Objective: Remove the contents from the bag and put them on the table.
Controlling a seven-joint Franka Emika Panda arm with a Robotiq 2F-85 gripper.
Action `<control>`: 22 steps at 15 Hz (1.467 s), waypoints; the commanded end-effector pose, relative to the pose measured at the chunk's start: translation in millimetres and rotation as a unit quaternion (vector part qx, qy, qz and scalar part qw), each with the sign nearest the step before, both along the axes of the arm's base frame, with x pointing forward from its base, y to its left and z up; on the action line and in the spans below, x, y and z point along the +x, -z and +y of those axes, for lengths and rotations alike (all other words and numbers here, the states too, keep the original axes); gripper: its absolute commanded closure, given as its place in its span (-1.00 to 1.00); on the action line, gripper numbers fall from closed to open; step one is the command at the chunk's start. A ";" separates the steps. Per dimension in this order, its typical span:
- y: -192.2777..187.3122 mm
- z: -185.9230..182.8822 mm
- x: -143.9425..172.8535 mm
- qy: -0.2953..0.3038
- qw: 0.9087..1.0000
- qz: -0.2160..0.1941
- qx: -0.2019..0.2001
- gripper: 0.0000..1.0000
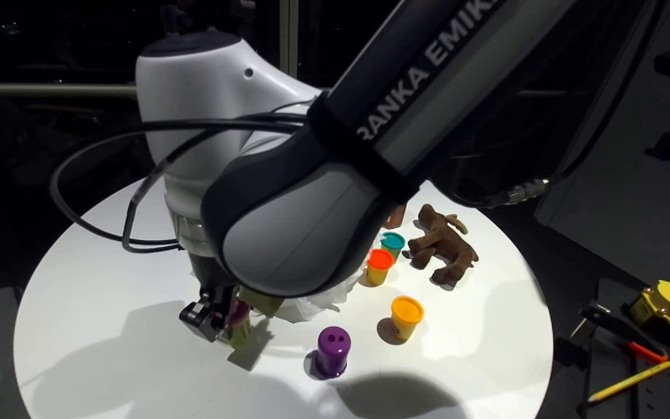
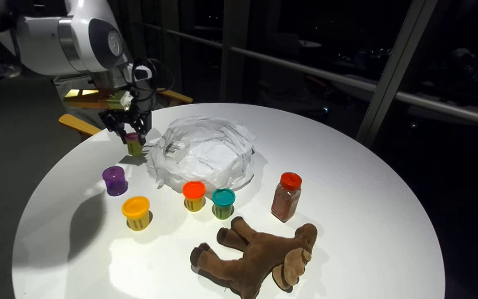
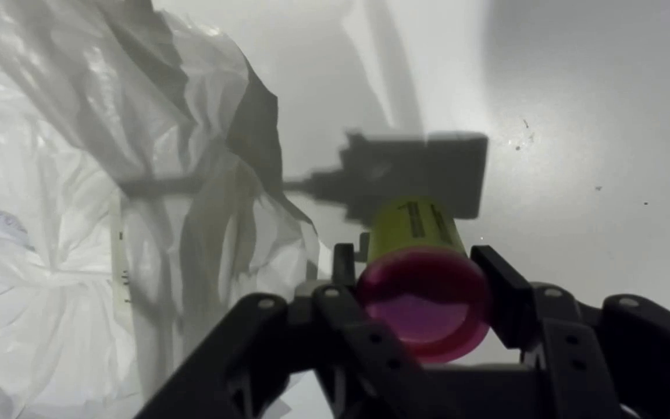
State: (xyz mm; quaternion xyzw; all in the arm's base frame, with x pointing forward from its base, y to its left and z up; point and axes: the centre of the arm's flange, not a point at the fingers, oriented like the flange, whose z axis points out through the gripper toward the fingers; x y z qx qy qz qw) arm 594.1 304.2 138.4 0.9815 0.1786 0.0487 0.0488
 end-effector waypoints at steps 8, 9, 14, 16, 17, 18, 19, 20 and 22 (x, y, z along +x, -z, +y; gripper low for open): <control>-16.0 28.7 9.3 -0.006 1.000 -0.016 0.016 -0.85; -19.9 27.9 8.9 -0.005 1.000 -0.017 0.016 -0.97; -53.8 3.0 24.4 0.033 0.998 -0.055 0.006 -1.00; -66.2 -26.6 39.6 0.059 0.996 -0.070 -0.020 -1.00; -69.4 -42.7 46.4 0.070 0.994 -0.073 -0.028 -0.99; -74.7 -62.3 52.7 0.084 0.994 -0.070 -0.030 -0.99; -76.9 -80.5 59.7 0.098 0.992 -0.073 -0.037 -1.00; -77.8 -99.2 65.3 0.107 0.991 -0.071 -0.043 -1.00; -76.3 -130.4 74.9 0.117 0.990 -0.061 -0.045 -1.00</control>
